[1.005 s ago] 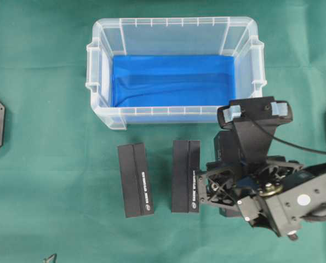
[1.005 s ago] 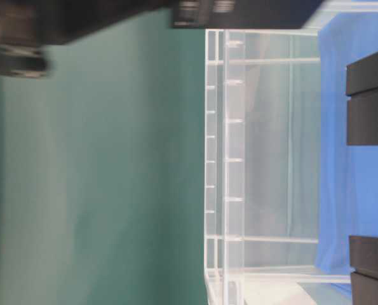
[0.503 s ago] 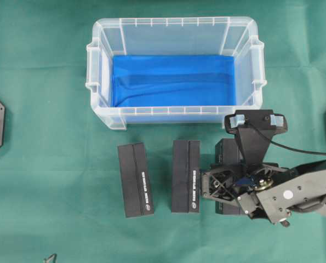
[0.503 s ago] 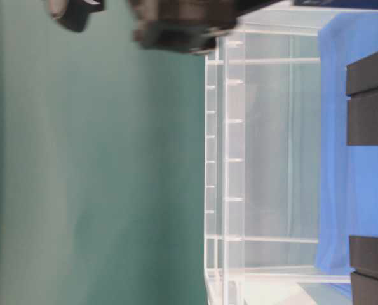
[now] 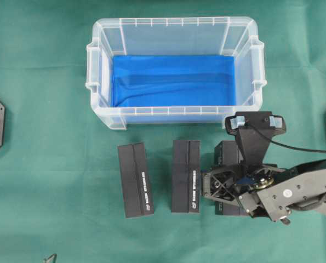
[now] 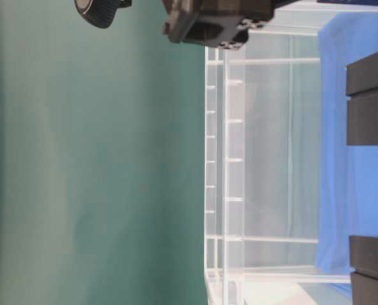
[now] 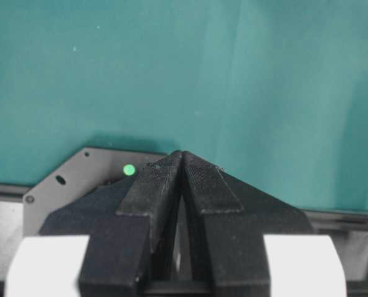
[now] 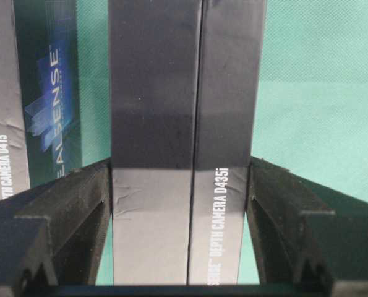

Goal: Take the box out of the case with the right arm.
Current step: 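Lower the box onto the table and open the right gripper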

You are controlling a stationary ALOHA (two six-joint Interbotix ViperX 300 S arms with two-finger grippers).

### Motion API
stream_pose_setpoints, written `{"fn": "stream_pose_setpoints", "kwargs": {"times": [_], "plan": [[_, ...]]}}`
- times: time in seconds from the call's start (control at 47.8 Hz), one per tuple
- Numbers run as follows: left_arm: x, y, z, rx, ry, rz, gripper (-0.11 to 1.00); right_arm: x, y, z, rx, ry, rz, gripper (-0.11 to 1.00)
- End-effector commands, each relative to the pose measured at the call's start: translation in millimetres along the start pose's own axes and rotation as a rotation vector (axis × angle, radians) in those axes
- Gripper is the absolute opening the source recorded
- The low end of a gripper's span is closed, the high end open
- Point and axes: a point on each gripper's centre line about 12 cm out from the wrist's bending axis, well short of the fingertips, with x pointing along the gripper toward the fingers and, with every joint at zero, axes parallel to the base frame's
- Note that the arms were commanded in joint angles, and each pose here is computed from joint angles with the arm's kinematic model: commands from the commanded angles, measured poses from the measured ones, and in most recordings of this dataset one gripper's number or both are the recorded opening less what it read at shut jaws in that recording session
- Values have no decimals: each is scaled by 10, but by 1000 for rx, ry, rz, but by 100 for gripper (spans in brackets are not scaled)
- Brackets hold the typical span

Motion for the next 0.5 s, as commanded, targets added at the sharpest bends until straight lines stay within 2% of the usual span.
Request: {"fn": "stream_pose_setpoints", "kwargs": {"times": [0.0,0.063,0.126,0.482], "plan": [[-22,-1,29,-4,-11,0,0,-130,45,1,7,17,32,76],[-26,-3,31,-5,-12,-2,0,-143,45,5,8,13,28,86],[-22,-2,27,-4,-9,-1,0,-145,42,9,9,7,20,90],[-25,-1,26,-5,-12,-2,0,-316,100,23,19,9,34,89]]}}
